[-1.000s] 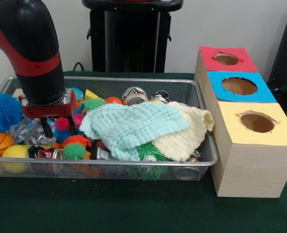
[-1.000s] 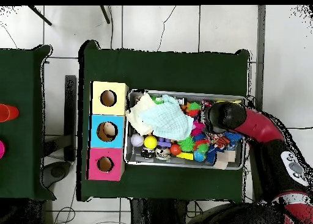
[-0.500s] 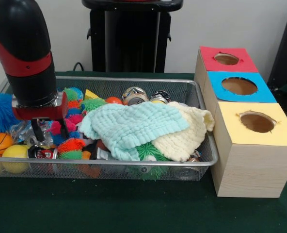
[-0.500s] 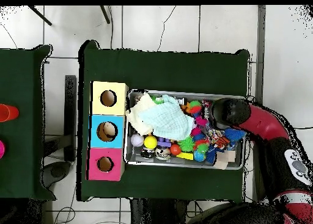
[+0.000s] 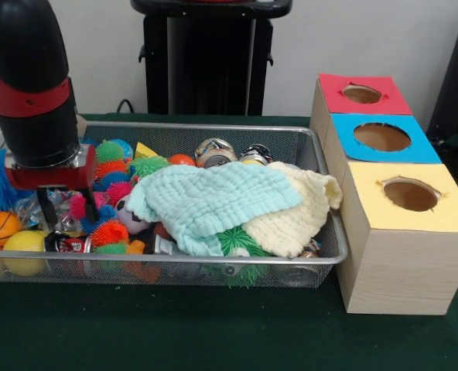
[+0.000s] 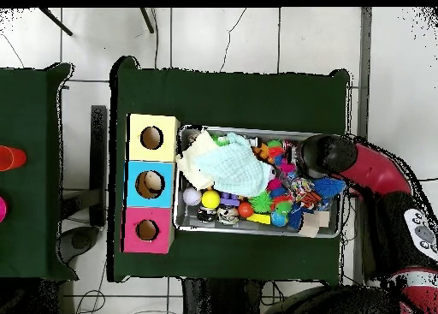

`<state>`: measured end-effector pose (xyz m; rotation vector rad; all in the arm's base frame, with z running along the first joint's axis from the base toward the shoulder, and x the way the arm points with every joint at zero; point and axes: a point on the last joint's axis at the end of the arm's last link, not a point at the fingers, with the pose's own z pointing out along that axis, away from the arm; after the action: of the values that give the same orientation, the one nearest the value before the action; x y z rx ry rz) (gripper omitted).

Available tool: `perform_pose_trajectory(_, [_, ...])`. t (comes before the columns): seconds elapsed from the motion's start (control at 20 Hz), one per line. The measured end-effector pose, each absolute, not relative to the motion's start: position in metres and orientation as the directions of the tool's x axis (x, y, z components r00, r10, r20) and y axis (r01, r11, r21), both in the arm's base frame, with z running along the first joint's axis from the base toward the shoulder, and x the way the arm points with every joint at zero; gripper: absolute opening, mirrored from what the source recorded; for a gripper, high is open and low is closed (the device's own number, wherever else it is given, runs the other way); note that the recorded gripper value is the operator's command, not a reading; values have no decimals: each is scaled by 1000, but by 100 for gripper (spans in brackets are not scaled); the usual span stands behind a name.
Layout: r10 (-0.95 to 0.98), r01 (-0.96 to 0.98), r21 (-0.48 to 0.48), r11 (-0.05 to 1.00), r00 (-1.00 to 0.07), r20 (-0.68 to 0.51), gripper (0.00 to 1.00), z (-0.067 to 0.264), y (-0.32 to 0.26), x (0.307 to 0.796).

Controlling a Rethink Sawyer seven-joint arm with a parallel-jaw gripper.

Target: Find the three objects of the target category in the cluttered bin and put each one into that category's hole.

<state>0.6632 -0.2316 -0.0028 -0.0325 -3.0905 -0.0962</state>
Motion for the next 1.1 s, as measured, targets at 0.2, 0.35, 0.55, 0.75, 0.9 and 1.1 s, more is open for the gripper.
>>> perform_pose_trajectory(0.2, [29,31,57,998,-999,44,100,2,-239,663])
perform_pose_trajectory(0.35, [35,37,53,998,-999,40,100,5,-244,663])
perform_pose_trajectory(0.55, [38,39,47,998,-999,33,100,11,-249,663])
perform_pose_trajectory(0.75, [23,24,26,999,-999,35,100,16,-253,659])
perform_pose_trajectory(0.9, [8,9,11,1000,-999,46,100,17,-258,649])
perform_pose_trajectory(1.1, [-3,-3,1,1000,-998,62,100,16,-262,637])
